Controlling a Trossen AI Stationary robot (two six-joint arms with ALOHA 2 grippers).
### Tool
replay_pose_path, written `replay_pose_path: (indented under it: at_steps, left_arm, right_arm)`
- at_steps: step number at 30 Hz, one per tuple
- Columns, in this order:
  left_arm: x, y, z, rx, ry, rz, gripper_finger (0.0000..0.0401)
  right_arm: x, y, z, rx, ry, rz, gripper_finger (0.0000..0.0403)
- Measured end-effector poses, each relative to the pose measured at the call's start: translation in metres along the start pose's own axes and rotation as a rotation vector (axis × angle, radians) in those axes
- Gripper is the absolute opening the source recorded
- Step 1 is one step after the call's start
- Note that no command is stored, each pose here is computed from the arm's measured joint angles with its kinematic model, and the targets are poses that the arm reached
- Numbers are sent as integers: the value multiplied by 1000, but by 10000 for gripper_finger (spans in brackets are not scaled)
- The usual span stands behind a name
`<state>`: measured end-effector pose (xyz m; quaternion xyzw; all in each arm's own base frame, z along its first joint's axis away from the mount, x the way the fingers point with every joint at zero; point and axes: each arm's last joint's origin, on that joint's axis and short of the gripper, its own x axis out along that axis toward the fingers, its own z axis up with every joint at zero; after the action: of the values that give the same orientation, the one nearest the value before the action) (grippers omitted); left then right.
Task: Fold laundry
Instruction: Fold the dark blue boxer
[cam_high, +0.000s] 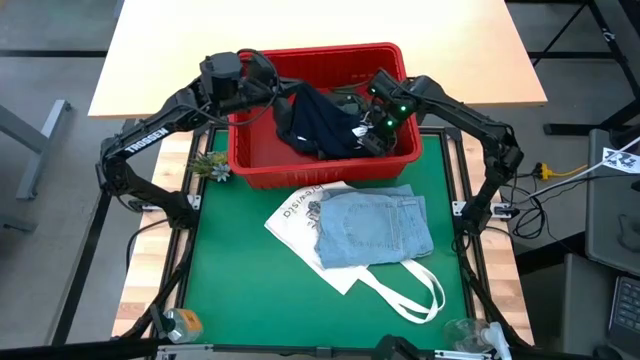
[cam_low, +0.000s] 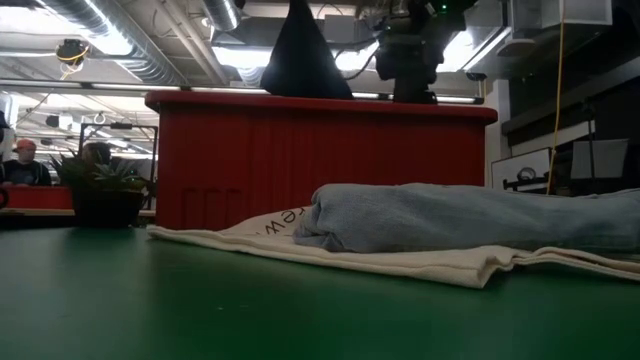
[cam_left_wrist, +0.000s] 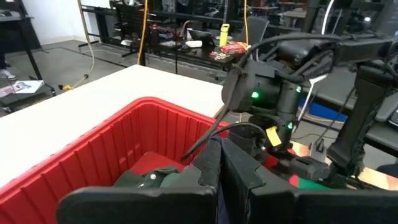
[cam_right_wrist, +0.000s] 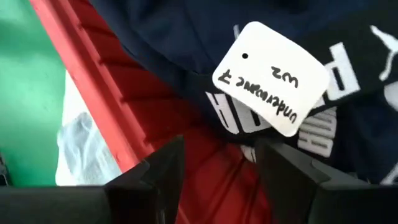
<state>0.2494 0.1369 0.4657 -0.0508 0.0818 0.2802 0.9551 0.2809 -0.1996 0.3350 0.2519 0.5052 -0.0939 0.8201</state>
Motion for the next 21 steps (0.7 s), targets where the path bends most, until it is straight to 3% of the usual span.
replay_pose_path:
  at_steps: [13,21]
  left_arm:
    - [-27,14,13,-12,-71,43,0]
    - [-38,14,16,-13,-79,43,0]
  right_arm:
    - [-1,0,16,92,-160,36,193]
    - [-1,0,17,162,-169,36,193]
